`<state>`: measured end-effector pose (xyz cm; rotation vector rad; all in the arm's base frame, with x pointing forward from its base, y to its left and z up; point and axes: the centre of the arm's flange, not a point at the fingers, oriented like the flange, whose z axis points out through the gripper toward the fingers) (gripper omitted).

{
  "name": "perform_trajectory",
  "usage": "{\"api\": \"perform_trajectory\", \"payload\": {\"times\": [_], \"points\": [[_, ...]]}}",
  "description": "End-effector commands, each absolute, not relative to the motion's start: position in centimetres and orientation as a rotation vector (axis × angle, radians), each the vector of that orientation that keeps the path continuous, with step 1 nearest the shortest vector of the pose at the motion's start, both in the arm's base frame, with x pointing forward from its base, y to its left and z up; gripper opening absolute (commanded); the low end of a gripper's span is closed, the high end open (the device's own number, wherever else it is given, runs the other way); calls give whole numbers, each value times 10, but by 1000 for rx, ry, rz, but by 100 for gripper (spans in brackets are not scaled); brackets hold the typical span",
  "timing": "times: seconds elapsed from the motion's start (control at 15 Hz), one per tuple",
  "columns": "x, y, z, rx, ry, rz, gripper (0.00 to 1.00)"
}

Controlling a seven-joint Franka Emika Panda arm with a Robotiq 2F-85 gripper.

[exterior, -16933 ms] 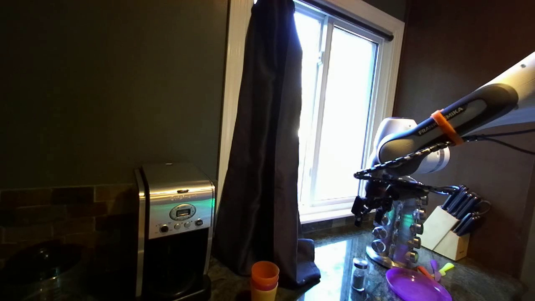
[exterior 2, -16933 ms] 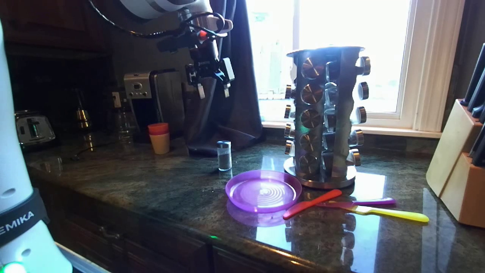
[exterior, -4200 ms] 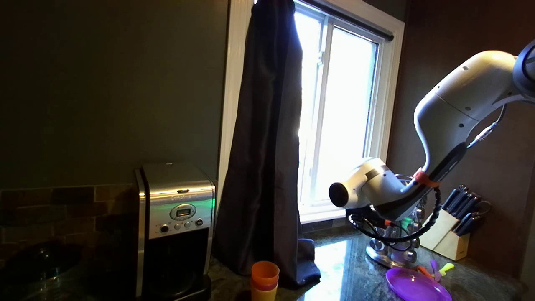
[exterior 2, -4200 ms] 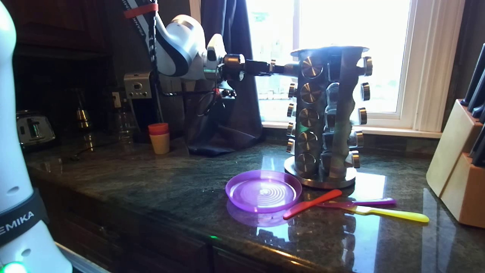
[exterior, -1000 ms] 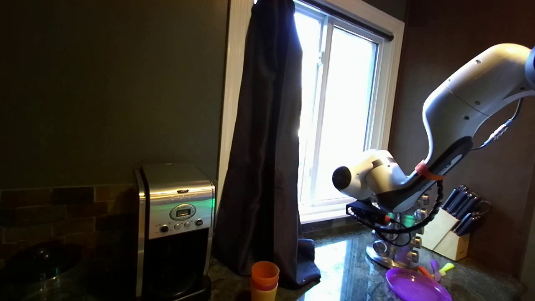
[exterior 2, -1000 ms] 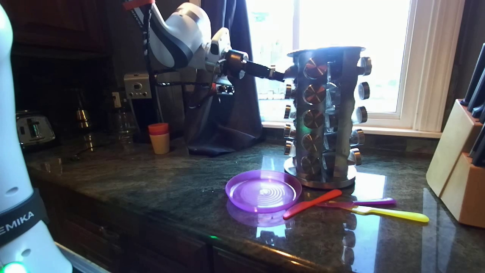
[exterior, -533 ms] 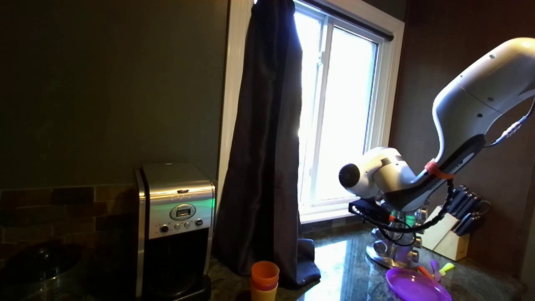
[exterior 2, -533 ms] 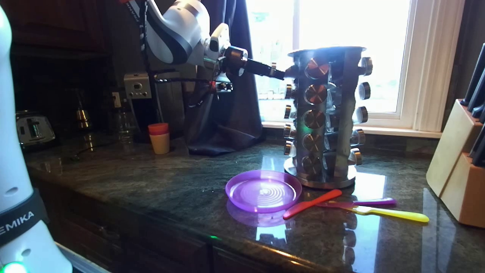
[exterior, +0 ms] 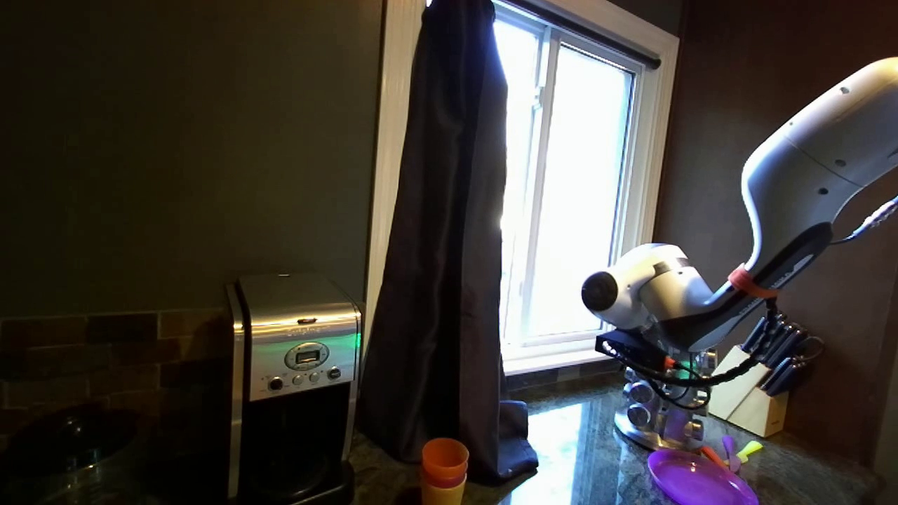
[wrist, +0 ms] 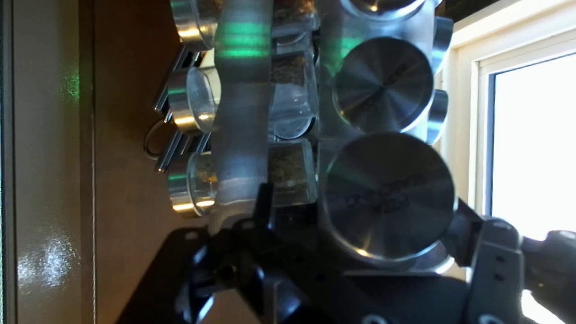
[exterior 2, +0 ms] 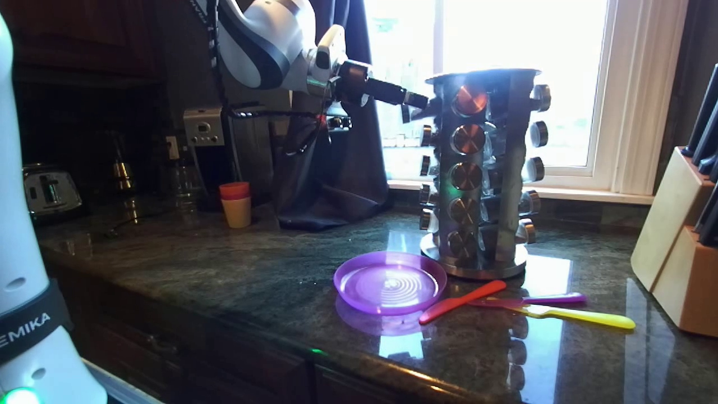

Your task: Put the black pepper container in the seasoning rack

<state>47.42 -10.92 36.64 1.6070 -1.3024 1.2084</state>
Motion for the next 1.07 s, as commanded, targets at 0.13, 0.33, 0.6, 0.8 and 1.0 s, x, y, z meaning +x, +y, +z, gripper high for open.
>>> {"api": "perform_trajectory", "payload": {"times": [0.13, 0.33, 0.6, 0.8, 1.0], "points": [[461, -116, 368, 1617, -1309, 1242, 100], [459, -106, 368, 1641, -1196, 1310, 100], [444, -79, 372, 1701, -1052, 1296, 100], [427, -64, 377, 1757, -976, 1293, 100], [415, -49, 383, 1753, -920, 1314, 97]]}}
